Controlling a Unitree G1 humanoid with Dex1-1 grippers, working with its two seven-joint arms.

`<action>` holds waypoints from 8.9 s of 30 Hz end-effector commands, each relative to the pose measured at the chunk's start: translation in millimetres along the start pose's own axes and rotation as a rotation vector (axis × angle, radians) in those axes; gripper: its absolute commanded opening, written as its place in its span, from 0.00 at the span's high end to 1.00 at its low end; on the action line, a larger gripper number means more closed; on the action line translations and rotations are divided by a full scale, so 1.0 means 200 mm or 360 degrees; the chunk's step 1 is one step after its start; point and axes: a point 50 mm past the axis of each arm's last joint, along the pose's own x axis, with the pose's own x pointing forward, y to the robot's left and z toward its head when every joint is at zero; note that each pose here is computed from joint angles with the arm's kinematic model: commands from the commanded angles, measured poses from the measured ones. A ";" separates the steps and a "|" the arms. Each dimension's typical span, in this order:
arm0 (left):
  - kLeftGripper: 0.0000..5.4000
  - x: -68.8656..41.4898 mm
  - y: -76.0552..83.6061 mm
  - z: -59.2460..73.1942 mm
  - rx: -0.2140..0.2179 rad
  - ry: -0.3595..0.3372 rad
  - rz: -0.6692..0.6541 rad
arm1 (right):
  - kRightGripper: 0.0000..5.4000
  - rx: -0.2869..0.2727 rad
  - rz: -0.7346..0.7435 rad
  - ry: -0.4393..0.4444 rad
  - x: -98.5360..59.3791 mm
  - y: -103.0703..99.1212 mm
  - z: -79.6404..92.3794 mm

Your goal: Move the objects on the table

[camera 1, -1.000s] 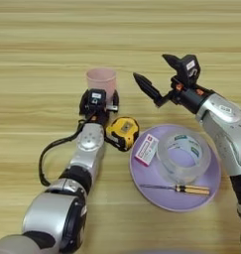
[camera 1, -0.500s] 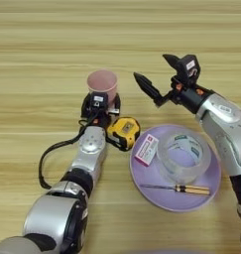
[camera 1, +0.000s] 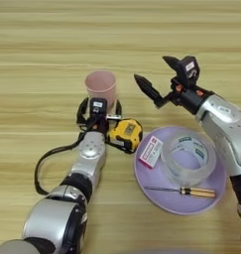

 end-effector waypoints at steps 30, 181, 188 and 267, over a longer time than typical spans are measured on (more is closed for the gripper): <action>0.00 -0.04 0.00 0.05 -0.0017 -0.0123 -0.0010 | 0.00 -0.0143 0.0310 0.0474 -0.02 0.13 -0.23; 0.00 -0.10 0.01 0.07 0.0021 -0.0212 0.0065 | 0.24 -0.0198 -0.0501 0.0433 -0.38 -0.39 0.00; 0.00 -0.10 0.00 0.07 0.0020 -0.0212 0.0062 | 0.24 -0.0177 -0.0643 0.0496 -0.49 -0.46 -0.06; 0.00 -0.10 0.00 0.06 0.0019 -0.0202 0.0056 | 0.01 -0.0189 -0.0094 0.0929 -0.72 0.00 -0.16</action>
